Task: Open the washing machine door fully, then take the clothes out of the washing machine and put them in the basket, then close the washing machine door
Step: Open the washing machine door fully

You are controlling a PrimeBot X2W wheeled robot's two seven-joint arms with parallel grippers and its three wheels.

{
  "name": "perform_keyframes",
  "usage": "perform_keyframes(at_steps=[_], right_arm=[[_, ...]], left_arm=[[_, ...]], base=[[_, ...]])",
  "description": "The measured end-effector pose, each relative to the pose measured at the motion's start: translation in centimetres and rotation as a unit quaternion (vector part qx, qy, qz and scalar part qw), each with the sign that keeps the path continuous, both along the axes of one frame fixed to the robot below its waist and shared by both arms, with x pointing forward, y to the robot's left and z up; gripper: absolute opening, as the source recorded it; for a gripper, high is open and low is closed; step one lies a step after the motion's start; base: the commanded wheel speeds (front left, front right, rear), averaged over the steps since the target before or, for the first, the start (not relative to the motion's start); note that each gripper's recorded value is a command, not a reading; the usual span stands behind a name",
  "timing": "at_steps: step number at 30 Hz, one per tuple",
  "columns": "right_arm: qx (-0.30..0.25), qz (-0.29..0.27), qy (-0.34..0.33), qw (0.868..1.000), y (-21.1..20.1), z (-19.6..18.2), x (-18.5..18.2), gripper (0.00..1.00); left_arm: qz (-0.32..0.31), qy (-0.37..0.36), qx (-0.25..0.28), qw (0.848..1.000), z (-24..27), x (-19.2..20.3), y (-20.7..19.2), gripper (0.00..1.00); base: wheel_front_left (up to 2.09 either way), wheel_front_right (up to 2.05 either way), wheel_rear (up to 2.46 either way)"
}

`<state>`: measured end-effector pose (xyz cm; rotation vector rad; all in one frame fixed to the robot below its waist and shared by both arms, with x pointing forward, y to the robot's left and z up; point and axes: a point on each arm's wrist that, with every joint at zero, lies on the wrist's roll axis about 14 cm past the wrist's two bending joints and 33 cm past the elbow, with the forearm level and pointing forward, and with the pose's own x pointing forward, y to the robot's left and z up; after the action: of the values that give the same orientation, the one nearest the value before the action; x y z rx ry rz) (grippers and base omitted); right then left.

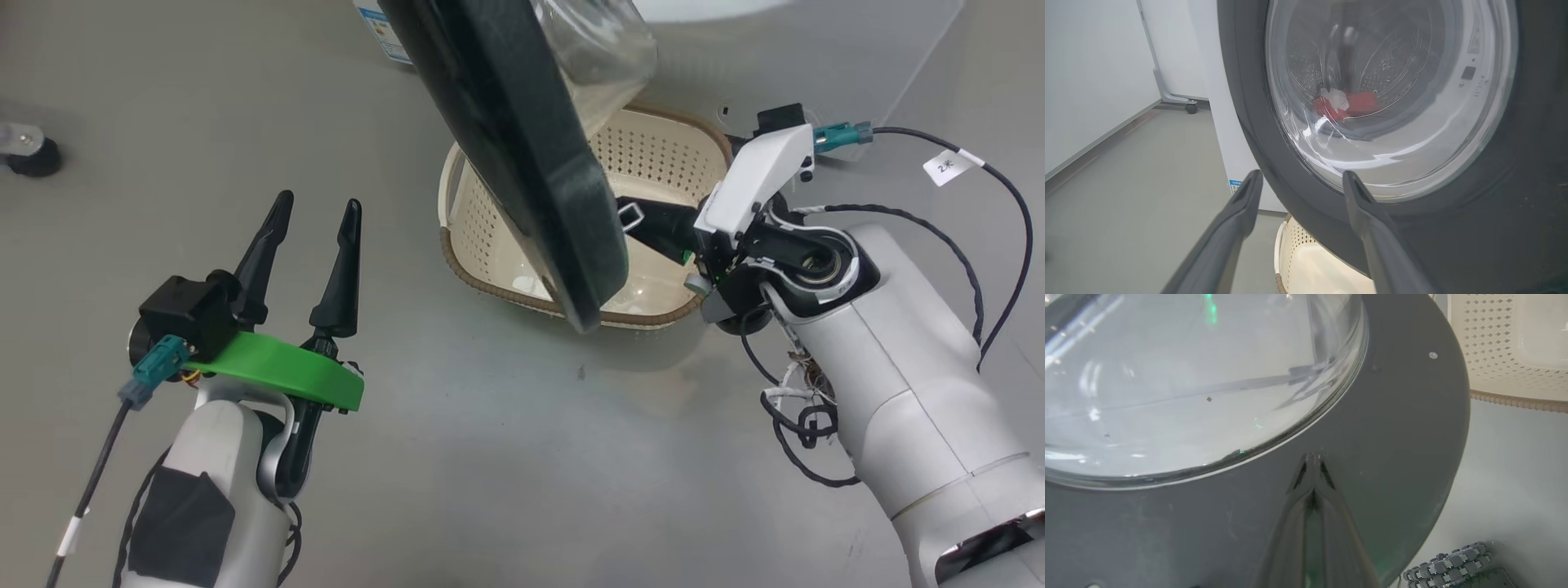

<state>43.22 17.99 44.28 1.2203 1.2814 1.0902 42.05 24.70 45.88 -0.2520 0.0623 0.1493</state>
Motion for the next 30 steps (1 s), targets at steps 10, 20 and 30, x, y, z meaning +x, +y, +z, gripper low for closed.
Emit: perform_keyframes(at_steps=[10,20,30], right_arm=[[0.007,0.044,-0.04,0.998,3.6,1.8,-4.8,0.0],[0.011,0.042,-0.056,0.997,4.7,3.3,-7.7,0.0],[0.016,-0.044,-0.054,0.997,3.0,4.6,-4.9,0.0]], left_arm=[[0.039,0.0,0.006,0.999,0.9,-3.0,2.2,1.0],[0.08,-0.014,0.001,0.997,2.0,-5.3,4.5,1.0],[0.082,-0.021,-0.001,0.996,2.1,-5.2,4.9,1.0]], base=[[0.0,0.0,0.0],[0.0,0.0,0.0],[0.0,0.0,0.0]])
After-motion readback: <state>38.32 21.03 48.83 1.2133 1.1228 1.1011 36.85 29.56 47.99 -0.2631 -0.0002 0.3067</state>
